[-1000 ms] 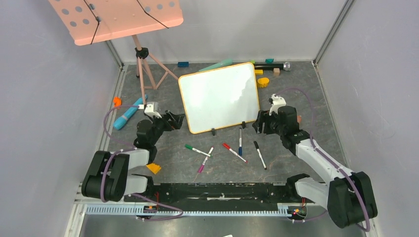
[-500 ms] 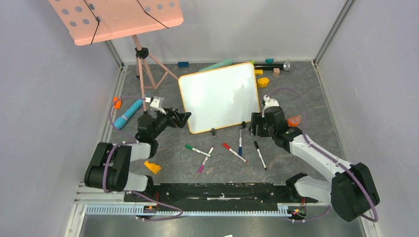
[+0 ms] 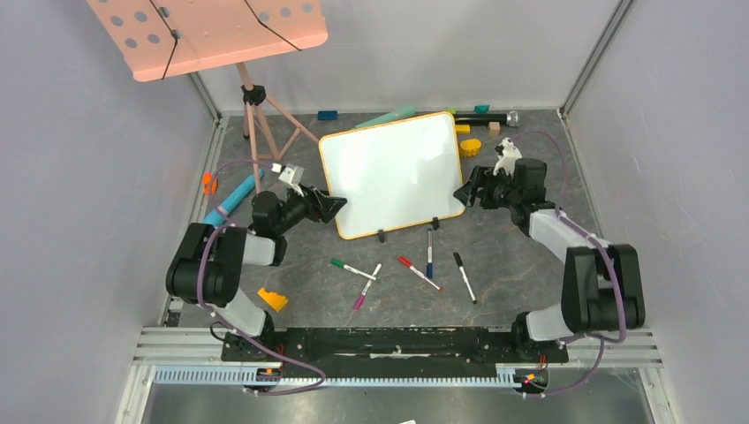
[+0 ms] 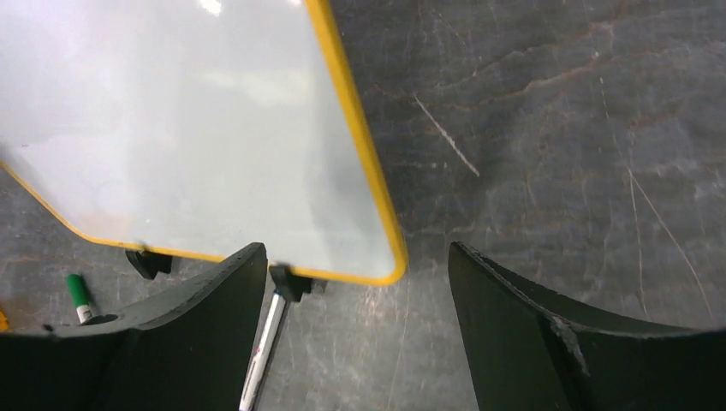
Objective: Write a sentence on the whiteboard
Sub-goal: Move the whiteboard to the center of the board.
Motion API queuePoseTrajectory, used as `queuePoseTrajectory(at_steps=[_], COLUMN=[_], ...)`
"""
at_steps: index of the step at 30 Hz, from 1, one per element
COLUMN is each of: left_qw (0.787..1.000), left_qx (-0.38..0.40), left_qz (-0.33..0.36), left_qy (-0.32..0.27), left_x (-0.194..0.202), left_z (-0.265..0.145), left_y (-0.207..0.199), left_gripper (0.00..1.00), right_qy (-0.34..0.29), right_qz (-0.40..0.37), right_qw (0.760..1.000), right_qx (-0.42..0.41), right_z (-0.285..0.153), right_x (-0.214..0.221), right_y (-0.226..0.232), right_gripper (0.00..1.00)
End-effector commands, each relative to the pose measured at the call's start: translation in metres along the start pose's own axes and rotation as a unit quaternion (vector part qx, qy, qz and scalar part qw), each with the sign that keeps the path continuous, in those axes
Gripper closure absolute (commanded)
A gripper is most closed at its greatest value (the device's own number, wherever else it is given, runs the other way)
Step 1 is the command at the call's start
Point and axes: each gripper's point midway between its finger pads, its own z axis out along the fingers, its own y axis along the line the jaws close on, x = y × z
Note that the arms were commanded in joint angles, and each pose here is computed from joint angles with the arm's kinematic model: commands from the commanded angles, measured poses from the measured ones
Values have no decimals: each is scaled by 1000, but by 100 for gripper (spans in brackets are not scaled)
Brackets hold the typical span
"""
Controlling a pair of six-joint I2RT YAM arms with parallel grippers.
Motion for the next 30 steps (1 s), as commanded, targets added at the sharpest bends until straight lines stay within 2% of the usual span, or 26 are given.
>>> queuePoseTrajectory(at_steps=[1,5,8,12,13,15,16,19,25,30], left_qw=[998,997,994,994,993,991,990,990,984,983], left_qx=[41,68,111,113,118,132,138,140,174,181], left_qz=[32,18,11,2,-1,-7,-10,-9,-21,-29], left_qy=[-26,-15,-11,-9,-4,5,8,10,25,29], left_x=[-17,-16,-17,-17,-15,-14,-14,-13,-11,-8], left_z=[6,12,16,18,19,21,23,22,25,25], left_y=[-6,-7,-16,-13,-13,-15,-16,-16,-24,-26], left_gripper=[23,32,35,39,43,61,65,66,70,73], right_qy=[-70,-83,-76,-59,-57,-55,-54,-51,-47,-49], right_qz=[-47,-56,-52,-43,-41,-39,-39,-36,-36,-39], right_qw=[991,986,985,986,986,987,988,988,989,989], right_qx=[-103,-133,-147,-152,-150,-144,-142,-142,-138,-136], right_z=[20,36,43,45,43,40,39,33,21,11], right_x=[-57,-74,-73,-56,-51,-44,-42,-35,-20,-16], right_y=[27,31,32,31,30,28,28,29,31,34], right_gripper=[21,25,30,44,49,55,60,70,79,80])
